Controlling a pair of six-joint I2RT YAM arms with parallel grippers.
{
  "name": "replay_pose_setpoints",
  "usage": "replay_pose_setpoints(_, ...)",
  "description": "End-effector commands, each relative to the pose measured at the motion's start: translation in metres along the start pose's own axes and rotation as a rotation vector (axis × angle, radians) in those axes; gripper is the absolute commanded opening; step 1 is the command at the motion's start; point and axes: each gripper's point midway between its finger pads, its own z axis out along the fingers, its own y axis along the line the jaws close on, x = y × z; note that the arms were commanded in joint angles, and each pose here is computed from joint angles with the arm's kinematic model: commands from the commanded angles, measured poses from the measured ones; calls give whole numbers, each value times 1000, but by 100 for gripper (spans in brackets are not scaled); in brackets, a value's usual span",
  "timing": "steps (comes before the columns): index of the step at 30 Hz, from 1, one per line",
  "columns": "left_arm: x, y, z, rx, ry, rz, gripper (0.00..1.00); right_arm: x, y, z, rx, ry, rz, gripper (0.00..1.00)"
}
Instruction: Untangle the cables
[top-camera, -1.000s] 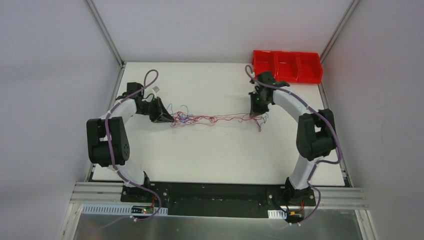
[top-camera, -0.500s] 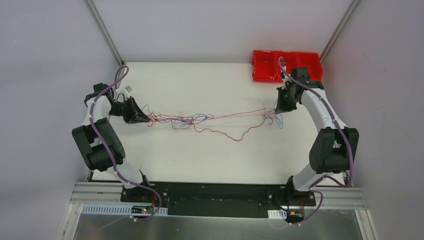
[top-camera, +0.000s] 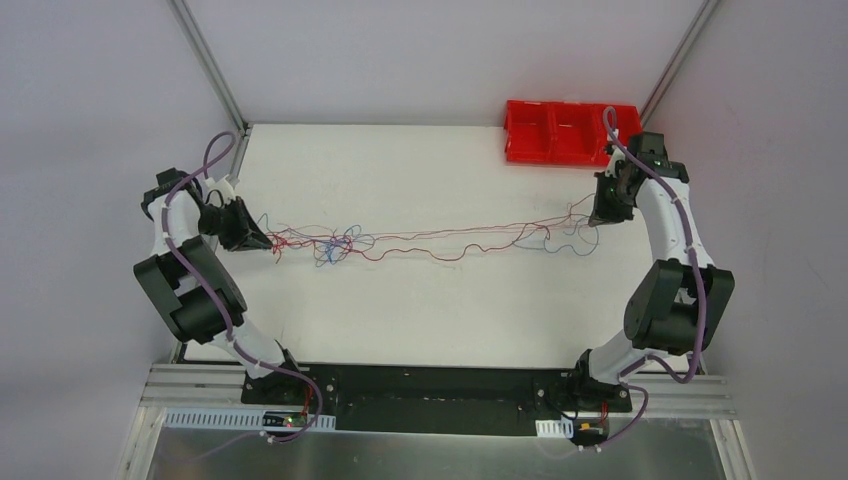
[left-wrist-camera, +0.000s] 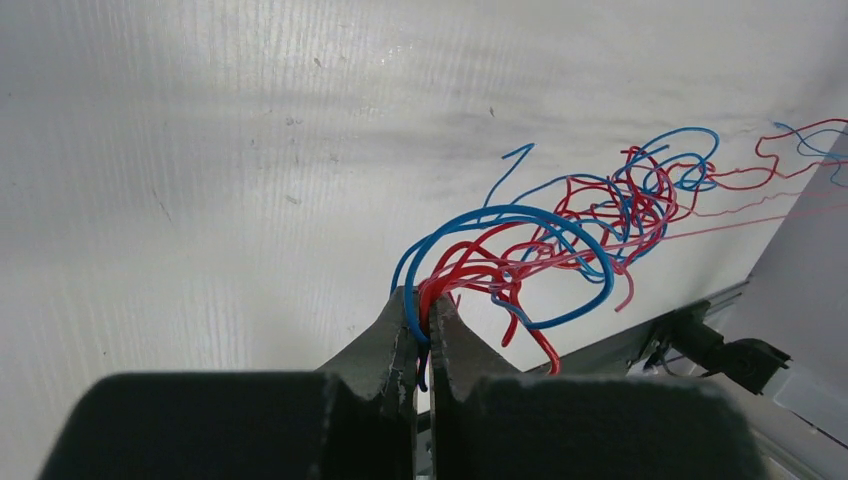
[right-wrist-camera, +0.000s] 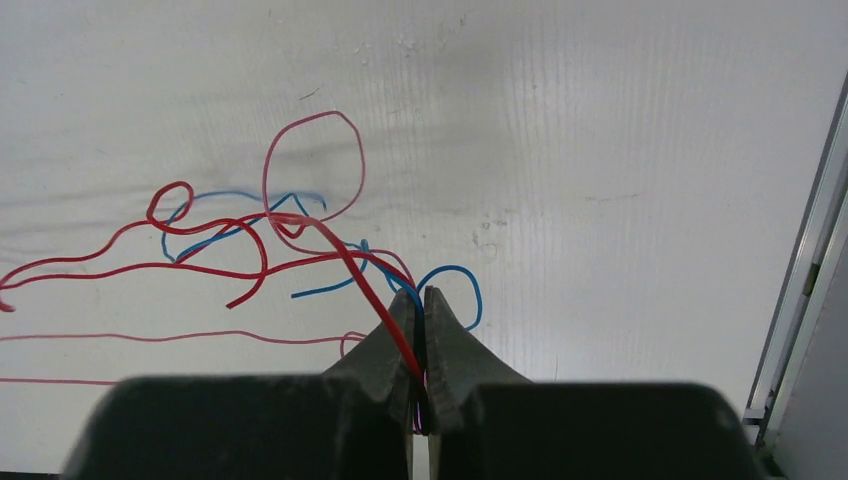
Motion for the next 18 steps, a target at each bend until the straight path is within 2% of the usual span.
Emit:
replay_pose_setpoints(1,-16,44,-18,-149,-26,46,0,-28,-36,-37,99,-118,-5,0)
replay_pose_setpoints(11,-22,86,-29,-257,-12,47,0,-41,-66,-55,125,-165,53,0)
replay_pose_setpoints(18,-14,63,-18,-113,30,57,0,-38,-49,-59,24,-154,86,0)
